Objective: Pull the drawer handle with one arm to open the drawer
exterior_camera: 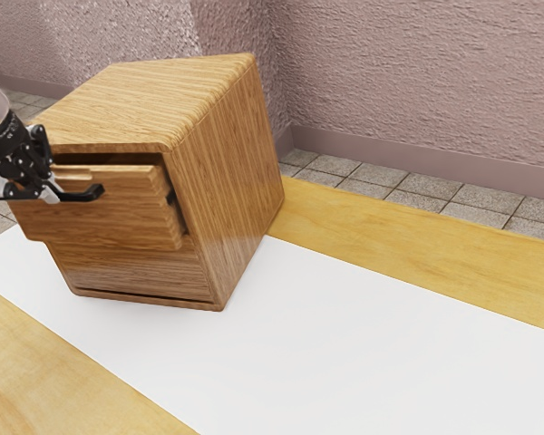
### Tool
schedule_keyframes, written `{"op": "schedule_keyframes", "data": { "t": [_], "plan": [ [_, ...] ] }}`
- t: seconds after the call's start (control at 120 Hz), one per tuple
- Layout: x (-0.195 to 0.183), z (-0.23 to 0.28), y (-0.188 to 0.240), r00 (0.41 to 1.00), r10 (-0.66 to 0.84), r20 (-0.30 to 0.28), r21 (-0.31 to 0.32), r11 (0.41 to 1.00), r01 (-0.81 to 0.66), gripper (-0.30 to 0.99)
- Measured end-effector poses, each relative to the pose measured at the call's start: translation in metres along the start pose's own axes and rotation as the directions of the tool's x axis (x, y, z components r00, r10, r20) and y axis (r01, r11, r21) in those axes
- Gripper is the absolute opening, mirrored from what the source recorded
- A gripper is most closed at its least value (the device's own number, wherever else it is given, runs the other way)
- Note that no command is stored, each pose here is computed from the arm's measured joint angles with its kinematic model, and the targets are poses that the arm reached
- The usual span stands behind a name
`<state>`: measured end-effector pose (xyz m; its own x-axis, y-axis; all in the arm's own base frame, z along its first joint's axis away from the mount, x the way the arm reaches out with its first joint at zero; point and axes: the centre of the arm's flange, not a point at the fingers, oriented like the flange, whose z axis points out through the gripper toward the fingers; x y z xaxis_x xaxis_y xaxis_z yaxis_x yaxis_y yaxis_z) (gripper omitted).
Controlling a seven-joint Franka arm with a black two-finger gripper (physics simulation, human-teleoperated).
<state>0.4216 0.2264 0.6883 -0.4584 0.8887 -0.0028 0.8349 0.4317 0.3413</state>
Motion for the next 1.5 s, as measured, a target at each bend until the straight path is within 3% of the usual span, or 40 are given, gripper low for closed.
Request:
{"op": "schedule_keyframes", "data": {
  "t": [0.6, 1.5],
  "plan": [
    [0.007, -0.006, -0.04, 1.0, -0.009, 0.02, 0.053, 0.999, 0.008, -0.09],
    [0.013, -0.032, -0.097, 1.0, -0.017, 0.014, 0.044, 0.999, 0.017, -0.1]
  ]
}}
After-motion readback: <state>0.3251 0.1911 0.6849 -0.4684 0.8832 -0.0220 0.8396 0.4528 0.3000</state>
